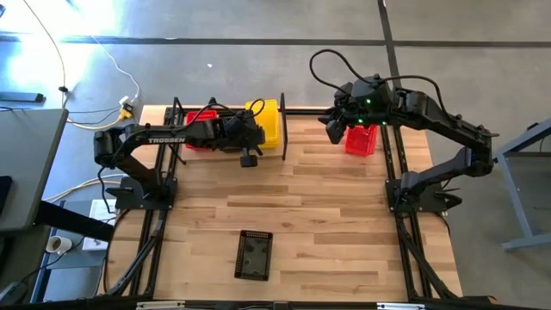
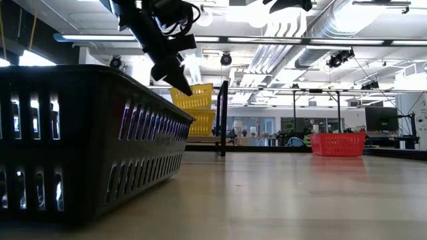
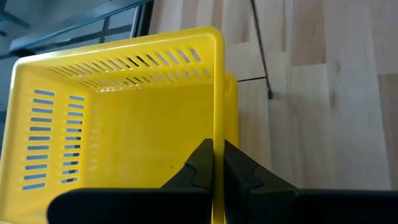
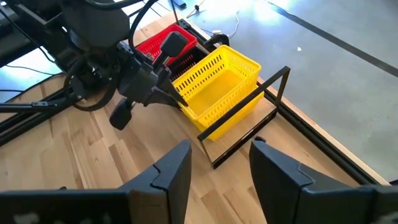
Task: Stack baskets on shelf by color
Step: Stack the yellow bin on top of the yellow bin
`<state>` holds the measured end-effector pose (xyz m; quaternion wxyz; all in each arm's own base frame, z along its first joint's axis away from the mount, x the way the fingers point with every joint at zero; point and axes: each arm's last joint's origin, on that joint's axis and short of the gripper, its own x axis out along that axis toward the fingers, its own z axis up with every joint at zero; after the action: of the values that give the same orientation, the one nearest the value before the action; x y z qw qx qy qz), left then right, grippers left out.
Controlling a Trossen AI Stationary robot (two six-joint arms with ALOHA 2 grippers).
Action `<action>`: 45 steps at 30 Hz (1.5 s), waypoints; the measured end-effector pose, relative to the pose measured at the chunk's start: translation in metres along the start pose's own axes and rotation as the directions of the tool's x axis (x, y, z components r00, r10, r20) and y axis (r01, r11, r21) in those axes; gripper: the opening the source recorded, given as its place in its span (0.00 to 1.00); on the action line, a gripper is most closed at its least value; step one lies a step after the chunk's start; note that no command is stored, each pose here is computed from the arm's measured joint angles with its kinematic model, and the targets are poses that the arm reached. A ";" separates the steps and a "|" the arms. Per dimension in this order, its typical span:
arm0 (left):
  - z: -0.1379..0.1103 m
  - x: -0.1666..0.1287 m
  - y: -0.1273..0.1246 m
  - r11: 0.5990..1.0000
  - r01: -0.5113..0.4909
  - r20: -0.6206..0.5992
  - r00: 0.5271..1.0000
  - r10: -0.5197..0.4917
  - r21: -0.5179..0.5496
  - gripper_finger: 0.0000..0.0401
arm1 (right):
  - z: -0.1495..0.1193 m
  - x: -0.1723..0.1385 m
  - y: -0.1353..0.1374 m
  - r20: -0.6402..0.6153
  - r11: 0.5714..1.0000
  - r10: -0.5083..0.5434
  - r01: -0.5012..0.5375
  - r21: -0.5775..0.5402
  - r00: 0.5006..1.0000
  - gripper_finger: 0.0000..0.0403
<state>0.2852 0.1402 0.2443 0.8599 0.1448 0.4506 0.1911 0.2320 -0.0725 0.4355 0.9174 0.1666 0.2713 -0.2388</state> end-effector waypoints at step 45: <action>0.003 0.000 0.003 1.000 -0.026 0.036 0.999 0.027 -0.009 0.31 | 0.000 0.000 0.000 0.000 1.000 -0.001 0.001 0.008 1.000 0.36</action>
<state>0.2874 0.1430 0.2473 0.8659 0.1505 0.4323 0.2017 0.2321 -0.0726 0.4354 0.9166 0.1701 0.2705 -0.2402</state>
